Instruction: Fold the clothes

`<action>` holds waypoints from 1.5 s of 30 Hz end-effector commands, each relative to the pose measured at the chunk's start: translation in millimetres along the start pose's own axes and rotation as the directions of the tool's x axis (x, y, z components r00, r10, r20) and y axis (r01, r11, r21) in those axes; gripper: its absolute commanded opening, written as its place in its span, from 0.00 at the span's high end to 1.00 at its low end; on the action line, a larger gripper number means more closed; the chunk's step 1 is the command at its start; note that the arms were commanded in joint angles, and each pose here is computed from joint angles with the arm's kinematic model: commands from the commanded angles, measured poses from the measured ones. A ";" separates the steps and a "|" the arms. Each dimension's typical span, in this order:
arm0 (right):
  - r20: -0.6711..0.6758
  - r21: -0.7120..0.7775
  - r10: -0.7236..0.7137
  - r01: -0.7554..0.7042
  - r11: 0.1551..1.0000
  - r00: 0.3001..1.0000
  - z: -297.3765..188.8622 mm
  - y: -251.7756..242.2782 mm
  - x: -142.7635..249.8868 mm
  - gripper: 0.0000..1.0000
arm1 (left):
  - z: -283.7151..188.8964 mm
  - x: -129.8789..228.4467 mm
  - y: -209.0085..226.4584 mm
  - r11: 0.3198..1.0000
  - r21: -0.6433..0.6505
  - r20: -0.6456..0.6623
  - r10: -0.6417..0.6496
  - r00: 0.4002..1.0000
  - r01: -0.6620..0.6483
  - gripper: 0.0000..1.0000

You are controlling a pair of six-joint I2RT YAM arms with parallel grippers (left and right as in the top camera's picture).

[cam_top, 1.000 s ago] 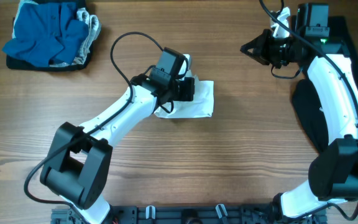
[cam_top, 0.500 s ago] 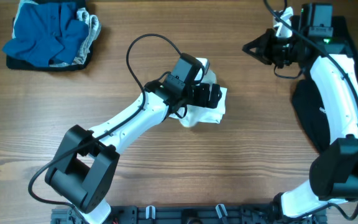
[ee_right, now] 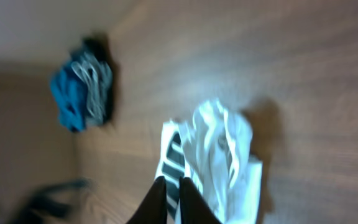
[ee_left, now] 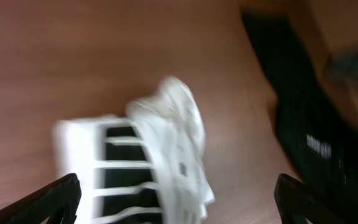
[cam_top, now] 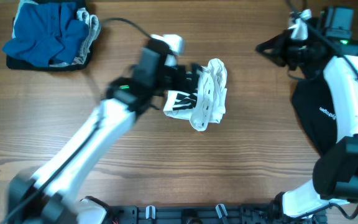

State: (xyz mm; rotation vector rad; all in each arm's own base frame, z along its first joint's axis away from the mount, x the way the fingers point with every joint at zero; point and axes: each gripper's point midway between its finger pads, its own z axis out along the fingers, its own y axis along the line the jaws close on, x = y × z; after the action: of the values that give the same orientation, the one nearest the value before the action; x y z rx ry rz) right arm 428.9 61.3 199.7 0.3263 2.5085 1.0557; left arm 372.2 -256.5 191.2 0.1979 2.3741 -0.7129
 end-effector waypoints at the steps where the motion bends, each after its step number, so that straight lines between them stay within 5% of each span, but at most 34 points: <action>1: -0.088 0.145 -0.090 0.102 0.984 0.992 28.4 5.4 31.2 0.82 | -96.0 -60.9 65.4 0.974 -0.175 0.260 -0.095 0.961 0.143 0.00; 8: -0.138 0.387 -0.164 0.205 0.899 0.977 69.9 1.4 67.4 0.50 | -134.6 -53.0 156.0 0.882 -0.341 0.285 -0.231 0.930 0.324 0.00; 13: -0.164 0.397 -0.222 0.270 0.877 0.961 112.5 -0.6 73.4 0.48 | -126.9 -48.7 167.2 0.870 -0.362 0.265 -0.248 0.932 0.335 0.00; 19: -0.208 0.413 -0.240 0.307 0.857 0.948 156.7 -27.8 76.7 0.60 | -118.2 -44.4 172.7 0.864 -0.373 0.243 -0.260 0.935 0.338 0.00; 24: -0.191 0.425 -0.252 0.312 0.850 0.949 157.4 -30.2 70.7 0.96 | -118.2 -44.5 172.7 0.864 -0.373 0.243 -0.260 0.934 0.338 0.00; 31: -0.104 0.447 -0.190 0.217 0.868 0.976 100.3 -28.0 45.3 0.96 | -119.5 -44.7 175.6 0.859 -0.390 0.247 -0.250 0.936 0.332 0.00; 36: -0.166 0.456 -0.131 0.194 0.869 0.977 94.5 -69.7 49.3 0.95 | -119.5 -42.9 175.8 0.863 -0.398 0.232 -0.234 0.944 0.312 0.00; 37: -0.180 0.459 -0.124 0.195 0.866 0.976 96.6 -74.8 53.5 0.91 | -119.5 -42.9 175.8 0.863 -0.398 0.232 -0.234 0.944 0.312 0.00; 40: -0.233 0.480 -0.094 0.199 0.854 0.968 103.0 -93.4 70.2 0.45 | -119.4 -42.8 175.8 0.863 -0.398 0.232 -0.234 0.944 0.312 0.00; 45: -0.227 0.461 -0.047 0.150 0.874 0.973 94.9 -97.2 70.9 0.43 | -119.4 -40.3 176.2 0.861 -0.402 0.223 -0.239 0.945 0.312 0.00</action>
State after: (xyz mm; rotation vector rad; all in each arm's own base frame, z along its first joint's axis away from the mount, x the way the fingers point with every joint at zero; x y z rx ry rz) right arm 402.4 80.6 48.9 0.2175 2.9257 0.3596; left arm 393.1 -47.1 219.2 -0.3972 2.3419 -0.3255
